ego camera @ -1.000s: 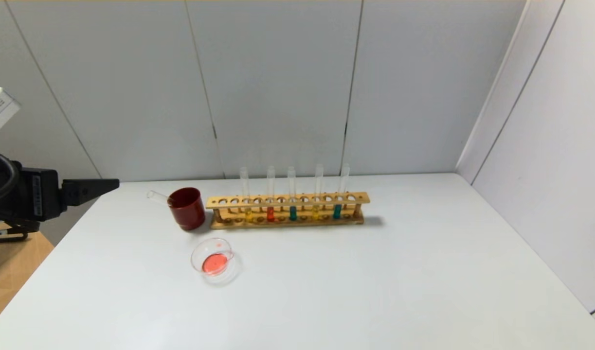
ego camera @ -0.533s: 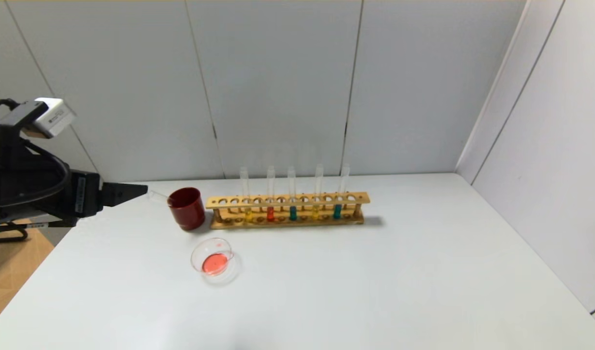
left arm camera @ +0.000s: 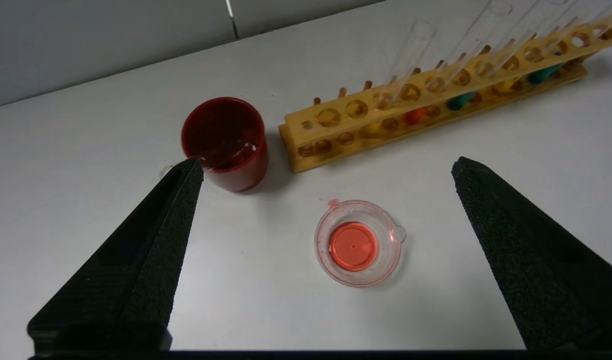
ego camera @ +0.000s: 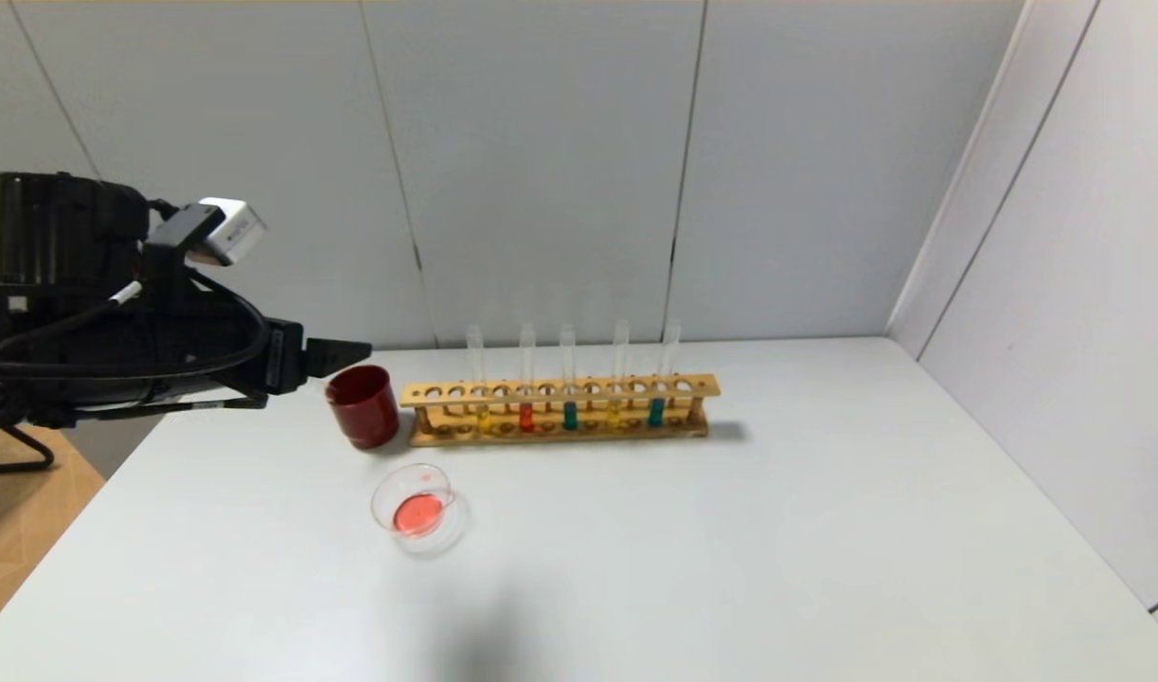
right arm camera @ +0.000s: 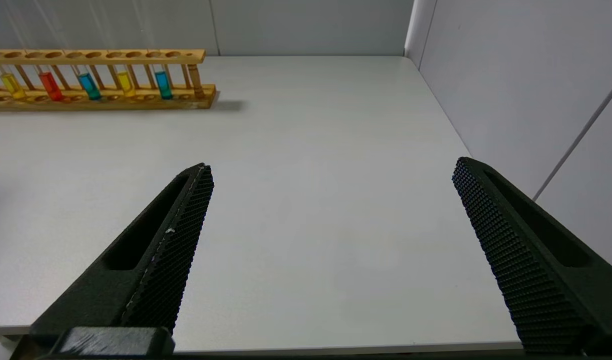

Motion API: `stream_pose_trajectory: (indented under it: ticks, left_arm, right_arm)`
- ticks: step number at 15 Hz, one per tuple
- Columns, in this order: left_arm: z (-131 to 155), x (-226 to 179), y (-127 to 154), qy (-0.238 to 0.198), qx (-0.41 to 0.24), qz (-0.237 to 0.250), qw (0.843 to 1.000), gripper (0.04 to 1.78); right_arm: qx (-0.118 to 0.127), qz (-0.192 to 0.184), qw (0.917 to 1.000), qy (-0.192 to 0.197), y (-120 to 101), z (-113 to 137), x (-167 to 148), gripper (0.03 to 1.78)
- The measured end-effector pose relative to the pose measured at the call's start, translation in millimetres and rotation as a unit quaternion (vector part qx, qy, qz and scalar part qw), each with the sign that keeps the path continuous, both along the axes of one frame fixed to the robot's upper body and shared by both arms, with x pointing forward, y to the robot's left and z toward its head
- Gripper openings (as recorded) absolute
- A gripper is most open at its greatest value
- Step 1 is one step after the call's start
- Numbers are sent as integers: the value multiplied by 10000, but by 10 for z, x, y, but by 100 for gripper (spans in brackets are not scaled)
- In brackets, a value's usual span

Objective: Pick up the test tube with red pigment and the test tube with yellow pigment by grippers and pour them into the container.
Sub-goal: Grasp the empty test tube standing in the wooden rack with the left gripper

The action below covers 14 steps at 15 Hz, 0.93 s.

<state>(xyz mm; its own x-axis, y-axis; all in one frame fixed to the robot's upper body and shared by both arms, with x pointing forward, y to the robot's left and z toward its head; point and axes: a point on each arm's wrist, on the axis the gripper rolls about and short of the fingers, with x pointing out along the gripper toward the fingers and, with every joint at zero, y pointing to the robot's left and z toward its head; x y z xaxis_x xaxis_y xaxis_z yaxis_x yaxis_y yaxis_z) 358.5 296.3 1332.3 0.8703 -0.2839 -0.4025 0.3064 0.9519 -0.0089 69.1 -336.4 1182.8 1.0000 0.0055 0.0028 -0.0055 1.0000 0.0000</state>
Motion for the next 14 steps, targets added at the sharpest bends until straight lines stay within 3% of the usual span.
stream_pose_trajectory:
  ticks: [9,14]
  left_arm:
    - [-351,356,-155,571,85,-187,9982,175]
    - [-458,566,-288,375,66,-339,9987,175]
  right_arm:
    - [0,0,10000,0,0,0,0,175]
    - [0,2,10000,0,0,0,0,175]
